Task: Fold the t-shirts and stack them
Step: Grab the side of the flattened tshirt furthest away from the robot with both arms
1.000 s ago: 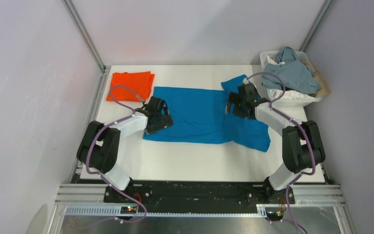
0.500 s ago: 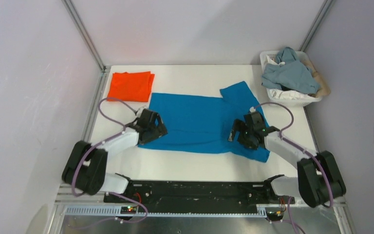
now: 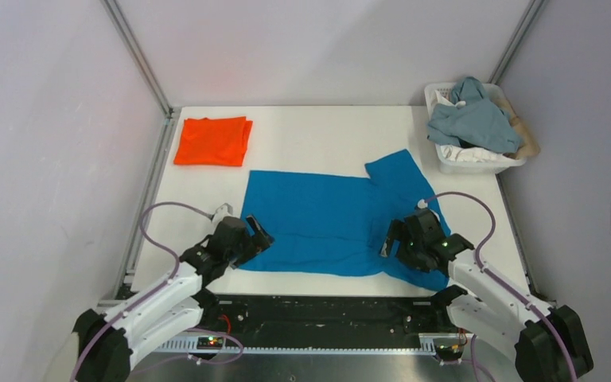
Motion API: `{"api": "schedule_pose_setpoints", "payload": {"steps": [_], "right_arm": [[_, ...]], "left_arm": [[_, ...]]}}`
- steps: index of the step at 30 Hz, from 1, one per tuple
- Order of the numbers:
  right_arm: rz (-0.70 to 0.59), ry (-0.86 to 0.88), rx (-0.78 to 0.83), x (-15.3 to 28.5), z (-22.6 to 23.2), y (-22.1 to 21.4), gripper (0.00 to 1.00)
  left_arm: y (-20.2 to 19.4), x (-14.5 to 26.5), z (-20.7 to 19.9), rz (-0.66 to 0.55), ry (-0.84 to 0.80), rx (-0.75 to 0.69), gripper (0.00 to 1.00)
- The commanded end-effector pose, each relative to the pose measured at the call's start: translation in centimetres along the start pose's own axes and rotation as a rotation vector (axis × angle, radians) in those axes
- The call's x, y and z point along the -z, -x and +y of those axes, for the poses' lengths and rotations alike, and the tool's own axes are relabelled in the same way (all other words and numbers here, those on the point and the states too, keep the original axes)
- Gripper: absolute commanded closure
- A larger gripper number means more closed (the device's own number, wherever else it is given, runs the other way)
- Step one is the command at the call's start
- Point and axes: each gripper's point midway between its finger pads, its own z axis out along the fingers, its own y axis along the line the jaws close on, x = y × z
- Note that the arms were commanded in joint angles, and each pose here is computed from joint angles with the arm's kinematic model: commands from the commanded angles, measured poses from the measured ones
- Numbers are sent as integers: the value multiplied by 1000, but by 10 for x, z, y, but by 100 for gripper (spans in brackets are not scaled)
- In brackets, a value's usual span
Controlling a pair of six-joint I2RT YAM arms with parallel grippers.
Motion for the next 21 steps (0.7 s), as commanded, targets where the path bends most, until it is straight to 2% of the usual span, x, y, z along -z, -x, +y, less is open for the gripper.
{"api": "schedule_pose_setpoints", "payload": {"steps": [1, 9, 12, 16, 21], "right_arm": [[30, -66, -44, 8, -18, -17, 1], [-70, -124, -28, 13, -25, 10, 1], [-91, -90, -28, 11, -17, 23, 1], [-152, 12, 17, 27, 11, 48, 1], [-274, 150, 89, 62, 50, 85, 1]], "left_arm": [[-65, 23, 72, 227, 236, 50, 0], [-51, 41, 77, 184, 269, 15, 0], [-47, 43, 73, 183, 272, -12, 0], [-26, 53, 41, 156, 184, -78, 0], [30, 79, -19, 7, 49, -137, 0]]}}
